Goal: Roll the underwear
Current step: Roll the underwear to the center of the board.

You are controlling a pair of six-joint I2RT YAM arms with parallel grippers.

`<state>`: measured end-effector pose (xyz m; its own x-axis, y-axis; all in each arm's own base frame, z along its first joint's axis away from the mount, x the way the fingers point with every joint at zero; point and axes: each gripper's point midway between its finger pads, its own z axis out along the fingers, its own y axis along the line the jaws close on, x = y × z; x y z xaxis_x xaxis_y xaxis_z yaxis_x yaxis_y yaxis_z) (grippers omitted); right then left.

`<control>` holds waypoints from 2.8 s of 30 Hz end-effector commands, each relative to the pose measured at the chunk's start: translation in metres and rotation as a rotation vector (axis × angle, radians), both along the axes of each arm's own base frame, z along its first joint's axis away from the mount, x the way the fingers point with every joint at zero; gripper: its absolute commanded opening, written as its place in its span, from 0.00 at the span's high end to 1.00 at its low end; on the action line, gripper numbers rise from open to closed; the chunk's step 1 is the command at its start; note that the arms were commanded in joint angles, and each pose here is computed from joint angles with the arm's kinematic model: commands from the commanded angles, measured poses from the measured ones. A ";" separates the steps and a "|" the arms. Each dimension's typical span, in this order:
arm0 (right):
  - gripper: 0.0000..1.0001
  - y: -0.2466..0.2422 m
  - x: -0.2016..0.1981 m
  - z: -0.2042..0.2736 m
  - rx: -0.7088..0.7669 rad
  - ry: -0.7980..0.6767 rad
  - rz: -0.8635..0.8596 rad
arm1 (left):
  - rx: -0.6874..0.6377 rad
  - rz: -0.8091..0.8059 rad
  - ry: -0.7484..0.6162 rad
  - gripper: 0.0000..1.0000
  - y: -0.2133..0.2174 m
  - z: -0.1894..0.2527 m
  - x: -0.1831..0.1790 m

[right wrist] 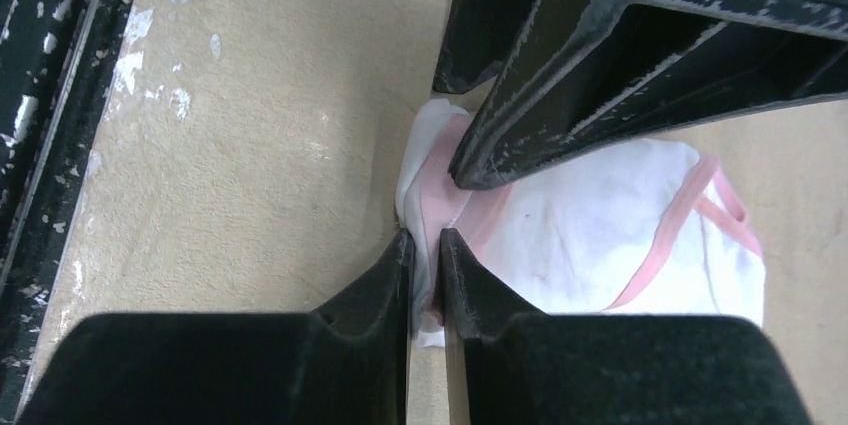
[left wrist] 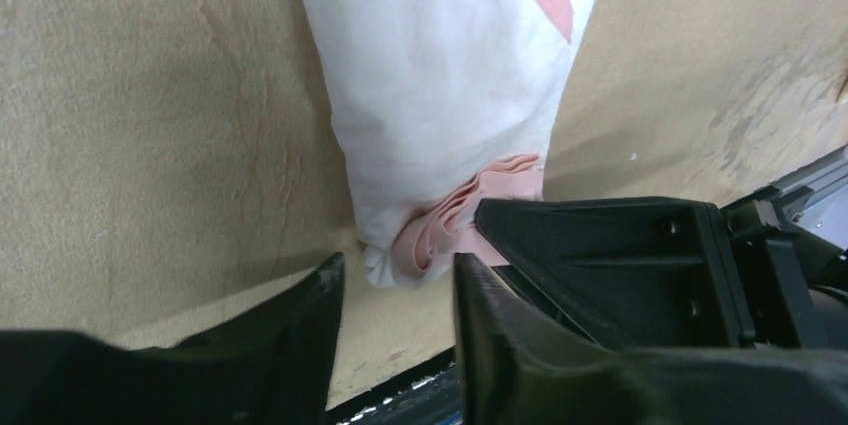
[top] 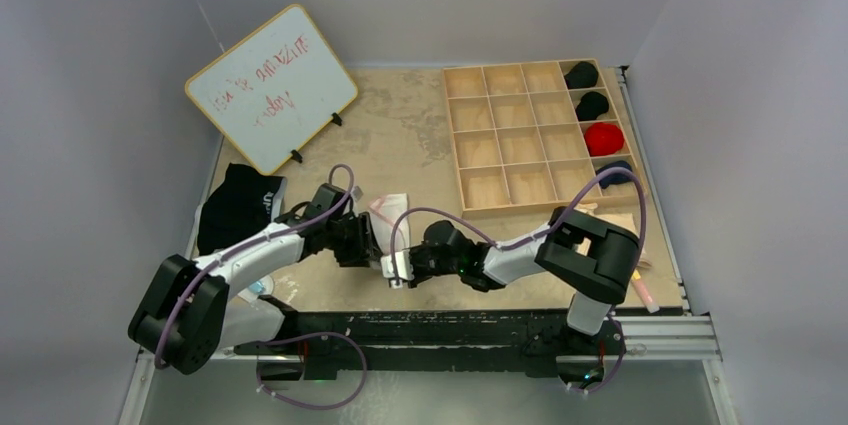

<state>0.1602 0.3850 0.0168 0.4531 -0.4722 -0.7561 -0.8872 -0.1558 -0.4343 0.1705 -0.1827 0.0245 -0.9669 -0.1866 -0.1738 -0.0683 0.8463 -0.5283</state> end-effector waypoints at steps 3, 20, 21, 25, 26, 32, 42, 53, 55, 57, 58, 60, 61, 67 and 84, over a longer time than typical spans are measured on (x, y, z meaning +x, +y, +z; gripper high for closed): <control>0.86 -0.014 -0.017 -0.023 -0.083 0.308 -0.046 | -0.036 0.048 -0.082 0.46 -0.005 0.026 0.016; 0.84 -0.004 -0.020 -0.011 0.073 0.625 -0.118 | -0.196 0.372 0.037 0.41 -0.002 0.002 -0.003; 0.84 -0.005 -0.019 -0.013 0.073 0.635 -0.131 | -0.190 0.378 0.048 0.42 0.000 -0.001 -0.006; 0.84 -0.006 -0.021 -0.016 0.087 0.666 -0.145 | -0.149 0.400 0.072 0.43 0.007 -0.011 -0.011; 0.84 -0.006 -0.022 -0.016 0.093 0.674 -0.146 | -0.136 0.409 0.075 0.43 0.009 -0.013 -0.012; 0.84 -0.006 -0.021 -0.016 0.127 0.705 -0.168 | -0.036 0.508 0.104 0.46 0.030 -0.030 -0.018; 0.83 -0.006 -0.018 -0.015 0.143 0.686 -0.173 | -0.042 0.559 0.065 0.67 0.034 -0.042 -0.011; 0.60 -0.007 -0.005 0.005 0.193 0.521 -0.147 | -0.019 0.530 0.052 1.00 0.034 -0.045 -0.007; 0.50 -0.010 0.000 0.013 0.192 0.435 -0.142 | -0.022 0.518 0.051 1.00 0.031 -0.039 -0.005; 0.45 -0.012 0.003 0.018 0.162 0.320 -0.127 | -0.020 0.504 0.051 1.00 0.029 -0.033 -0.003; 0.43 -0.013 0.005 0.019 0.133 0.259 -0.128 | -0.015 0.503 0.054 1.00 0.029 -0.030 -0.002; 0.42 -0.014 0.004 0.022 0.084 0.158 -0.098 | -0.017 0.494 0.055 1.00 0.027 -0.025 -0.001; 0.41 -0.014 0.004 0.025 0.070 0.121 -0.091 | -0.019 0.491 0.058 1.00 0.027 -0.023 -0.001; 0.39 -0.006 0.005 0.037 0.057 -0.069 -0.058 | -0.028 0.478 0.063 1.00 0.023 -0.015 0.000; 0.60 0.022 -0.003 0.006 -0.002 -0.131 0.024 | -0.022 0.448 0.089 1.00 0.018 -0.015 0.000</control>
